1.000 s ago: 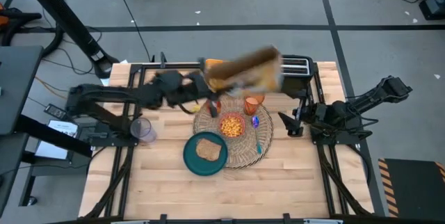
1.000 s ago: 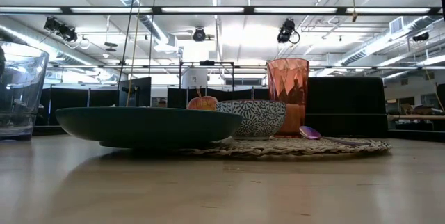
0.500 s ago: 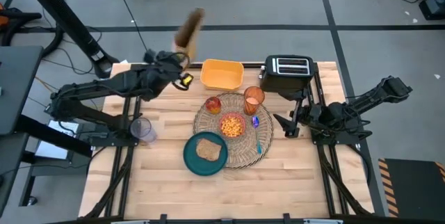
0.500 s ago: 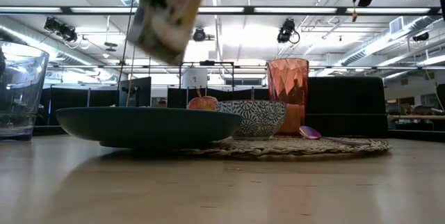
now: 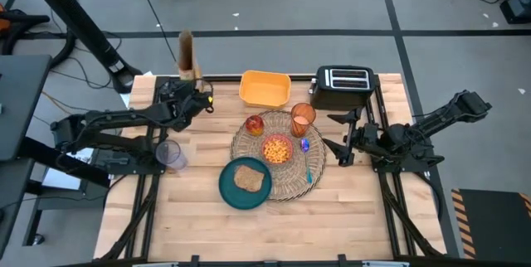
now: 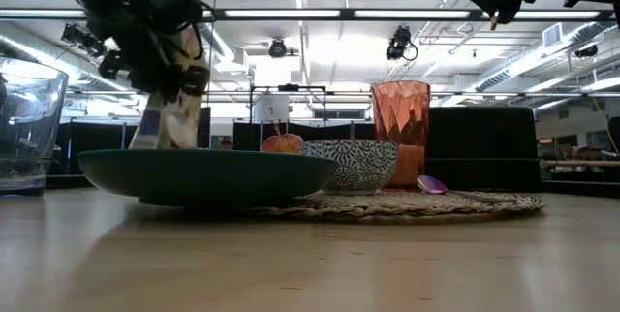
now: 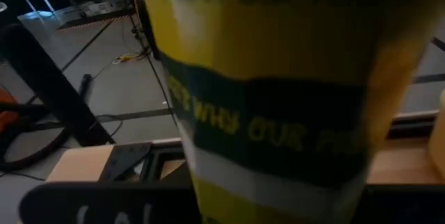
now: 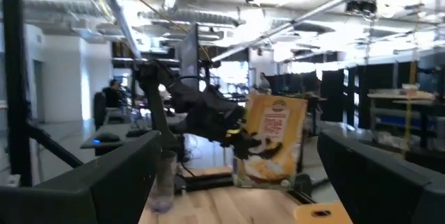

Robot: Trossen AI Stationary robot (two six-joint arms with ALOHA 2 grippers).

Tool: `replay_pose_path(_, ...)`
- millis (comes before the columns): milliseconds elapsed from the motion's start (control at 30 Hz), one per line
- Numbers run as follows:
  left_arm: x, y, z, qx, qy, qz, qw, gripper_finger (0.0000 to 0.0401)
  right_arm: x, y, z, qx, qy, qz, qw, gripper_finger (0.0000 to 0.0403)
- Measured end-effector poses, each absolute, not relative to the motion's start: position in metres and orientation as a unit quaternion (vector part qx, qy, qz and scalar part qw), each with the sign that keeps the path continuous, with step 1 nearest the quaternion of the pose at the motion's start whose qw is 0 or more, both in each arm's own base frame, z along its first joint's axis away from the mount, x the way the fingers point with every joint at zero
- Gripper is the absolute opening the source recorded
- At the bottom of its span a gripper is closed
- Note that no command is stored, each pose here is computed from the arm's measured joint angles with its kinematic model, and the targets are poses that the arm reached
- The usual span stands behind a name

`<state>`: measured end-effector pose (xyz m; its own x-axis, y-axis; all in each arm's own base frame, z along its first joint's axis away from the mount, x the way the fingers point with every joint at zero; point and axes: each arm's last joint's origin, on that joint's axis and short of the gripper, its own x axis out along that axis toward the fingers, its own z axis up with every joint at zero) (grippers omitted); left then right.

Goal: Arrange a breakfast setting
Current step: Pour the cereal into the red bowl

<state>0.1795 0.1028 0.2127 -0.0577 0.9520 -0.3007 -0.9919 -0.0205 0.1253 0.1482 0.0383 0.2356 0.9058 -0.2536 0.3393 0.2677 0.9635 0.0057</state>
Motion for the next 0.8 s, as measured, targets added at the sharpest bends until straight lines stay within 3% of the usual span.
replay_pose_path(467, 0.153, 0.113, 0.194, -0.102, 0.205, 0.743, 0.628, 0.0083, 0.149, 0.041, 0.232, 0.015, -0.156, -0.136, 0.978, 0.0394)
replay_pose_path(600, 0.151, 0.114, 0.194, -0.110, 0.229, 0.728, 0.636, 0.0119, 0.150, 0.038, 0.231, 0.034, -0.153, -0.124, 0.980, 0.0394)
replay_pose_path(800, 0.141, 0.106, 0.202, -0.148, 0.240, 0.700, 0.656, 0.0210, 0.162, 0.034, 0.249, 0.003, -0.115, -0.131, 0.985, 0.0393)
